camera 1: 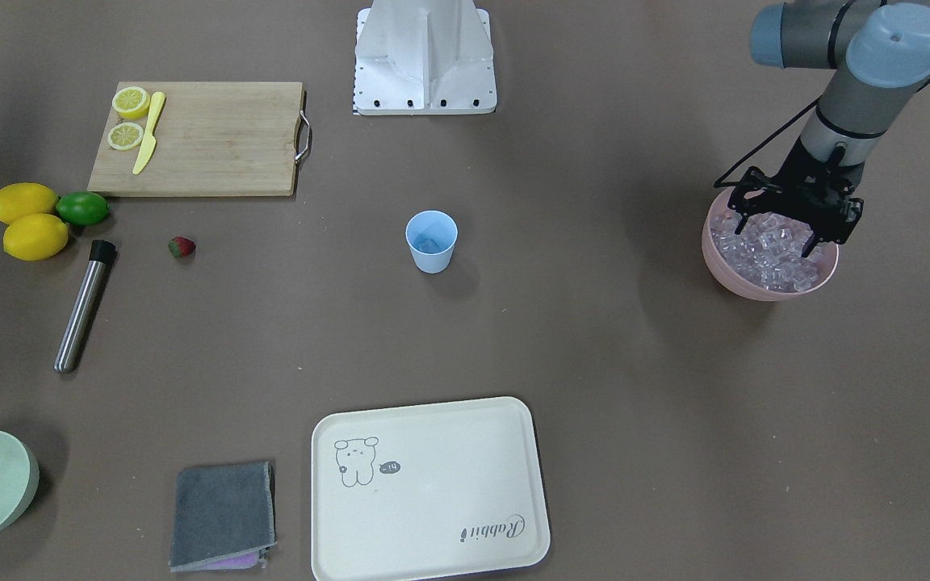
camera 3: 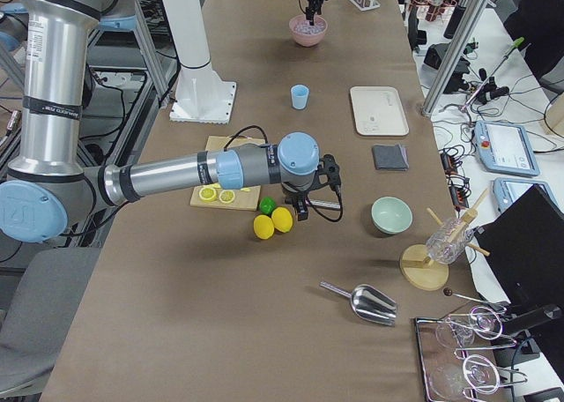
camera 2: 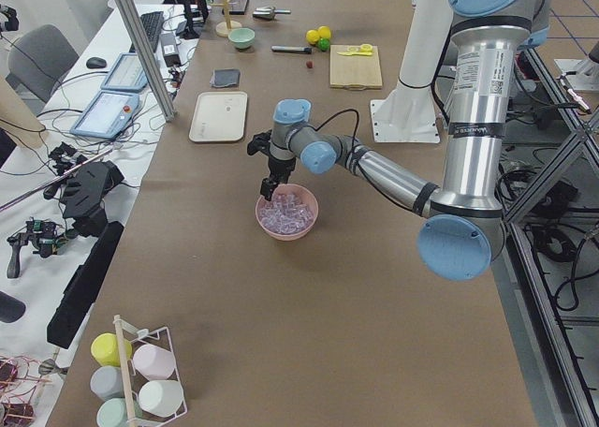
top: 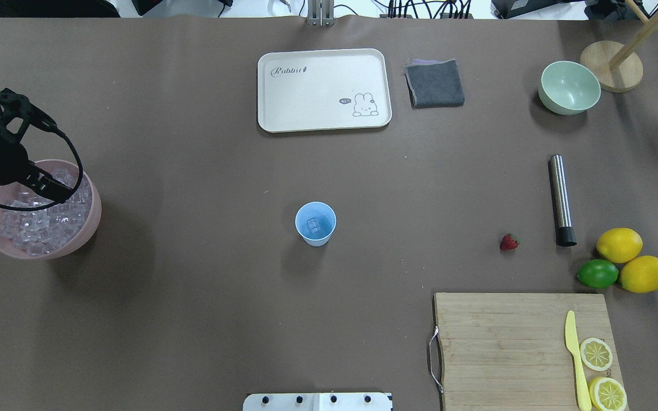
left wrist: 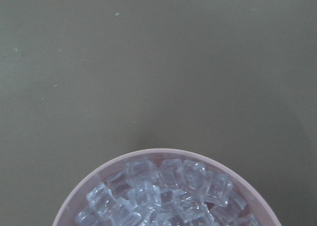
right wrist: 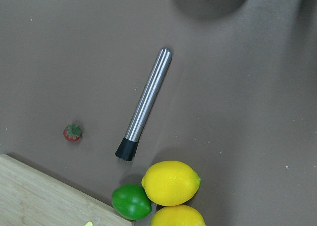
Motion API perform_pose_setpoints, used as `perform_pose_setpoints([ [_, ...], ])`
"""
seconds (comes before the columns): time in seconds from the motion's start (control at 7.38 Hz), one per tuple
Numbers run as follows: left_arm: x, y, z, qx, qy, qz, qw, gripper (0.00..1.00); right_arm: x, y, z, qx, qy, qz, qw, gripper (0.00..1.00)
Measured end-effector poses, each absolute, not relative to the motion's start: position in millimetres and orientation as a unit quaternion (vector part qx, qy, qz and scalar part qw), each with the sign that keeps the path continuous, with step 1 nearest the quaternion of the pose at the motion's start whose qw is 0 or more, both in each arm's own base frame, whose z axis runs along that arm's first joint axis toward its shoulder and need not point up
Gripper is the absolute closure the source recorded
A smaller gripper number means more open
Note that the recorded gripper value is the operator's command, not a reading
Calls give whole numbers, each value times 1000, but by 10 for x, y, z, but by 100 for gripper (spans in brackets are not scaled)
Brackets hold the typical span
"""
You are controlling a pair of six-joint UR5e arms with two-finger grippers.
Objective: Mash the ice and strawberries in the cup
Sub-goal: 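Lower the left gripper into the ice and grasp a cube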
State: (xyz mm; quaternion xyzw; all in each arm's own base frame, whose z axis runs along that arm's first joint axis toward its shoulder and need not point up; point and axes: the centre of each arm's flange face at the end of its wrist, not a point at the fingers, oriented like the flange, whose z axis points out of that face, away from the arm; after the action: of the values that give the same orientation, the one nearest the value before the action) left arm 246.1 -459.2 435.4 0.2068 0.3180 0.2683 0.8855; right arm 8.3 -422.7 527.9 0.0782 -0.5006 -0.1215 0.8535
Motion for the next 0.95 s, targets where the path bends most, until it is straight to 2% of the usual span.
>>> perform_pose_setpoints([
  [0.41,2470,-4563,4438,268,272,439,813,3,88,-4223,5291,78,-500,-121,854,0],
  [0.81,2706,-4507,4654,295,266,502,768,4,90,-4214,5318,75,-500,-119,855,0],
  [0.95,2795,-4430,4705,295,269,512,760,7,92,-4204,5332,74,-500,-118,855,0],
])
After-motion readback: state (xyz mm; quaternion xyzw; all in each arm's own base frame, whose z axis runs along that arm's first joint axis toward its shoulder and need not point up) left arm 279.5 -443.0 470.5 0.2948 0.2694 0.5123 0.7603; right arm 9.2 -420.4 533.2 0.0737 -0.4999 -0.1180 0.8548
